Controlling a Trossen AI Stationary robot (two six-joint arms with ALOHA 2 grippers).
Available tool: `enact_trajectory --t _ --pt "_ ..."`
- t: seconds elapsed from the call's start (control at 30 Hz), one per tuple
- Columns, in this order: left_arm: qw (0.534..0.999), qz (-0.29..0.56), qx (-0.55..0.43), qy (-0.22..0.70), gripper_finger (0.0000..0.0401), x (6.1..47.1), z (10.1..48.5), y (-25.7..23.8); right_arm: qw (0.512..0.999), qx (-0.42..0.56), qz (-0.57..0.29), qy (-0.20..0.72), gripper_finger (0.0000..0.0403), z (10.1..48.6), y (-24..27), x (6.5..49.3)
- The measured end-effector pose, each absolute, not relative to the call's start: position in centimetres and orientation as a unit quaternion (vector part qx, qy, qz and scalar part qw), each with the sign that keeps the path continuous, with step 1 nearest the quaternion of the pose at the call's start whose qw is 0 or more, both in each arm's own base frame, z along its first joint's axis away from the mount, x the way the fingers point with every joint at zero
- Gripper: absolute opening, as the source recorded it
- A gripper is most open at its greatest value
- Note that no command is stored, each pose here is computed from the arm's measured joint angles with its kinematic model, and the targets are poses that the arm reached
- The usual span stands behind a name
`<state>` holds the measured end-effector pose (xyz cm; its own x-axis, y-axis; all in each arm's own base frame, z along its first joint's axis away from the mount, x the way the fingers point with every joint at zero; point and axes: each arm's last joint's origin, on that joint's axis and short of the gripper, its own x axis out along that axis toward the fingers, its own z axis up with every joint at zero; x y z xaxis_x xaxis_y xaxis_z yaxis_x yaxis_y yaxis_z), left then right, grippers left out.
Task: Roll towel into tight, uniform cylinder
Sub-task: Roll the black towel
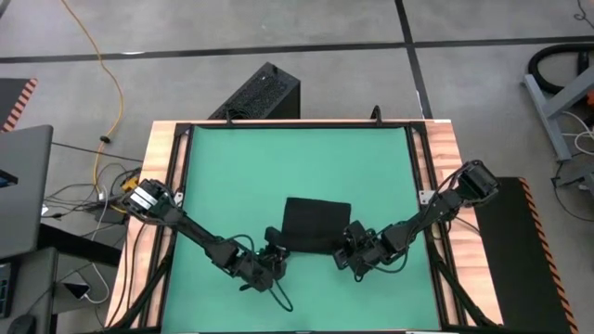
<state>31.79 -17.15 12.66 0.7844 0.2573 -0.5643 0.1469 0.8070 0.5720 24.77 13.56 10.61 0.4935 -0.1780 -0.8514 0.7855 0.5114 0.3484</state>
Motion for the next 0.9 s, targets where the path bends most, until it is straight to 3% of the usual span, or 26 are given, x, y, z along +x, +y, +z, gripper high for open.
enact_trajectory --t 0.33,0.5,0.9 --pt "0.903 0.031 0.311 0.294 0.0000 31.6 16.0 -16.6 0.775 0.383 -0.311 0.396 0.0017 10.6 13.6 24.8" --pt "0.913 -0.002 0.268 0.307 0.0000 32.2 15.7 -15.6 0.775 0.383 -0.311 0.396 0.0017 10.6 13.6 24.8" --pt "0.910 0.026 0.272 0.310 0.0000 31.4 13.8 -14.0 0.777 0.378 -0.309 0.397 0.0017 10.6 13.6 24.8"
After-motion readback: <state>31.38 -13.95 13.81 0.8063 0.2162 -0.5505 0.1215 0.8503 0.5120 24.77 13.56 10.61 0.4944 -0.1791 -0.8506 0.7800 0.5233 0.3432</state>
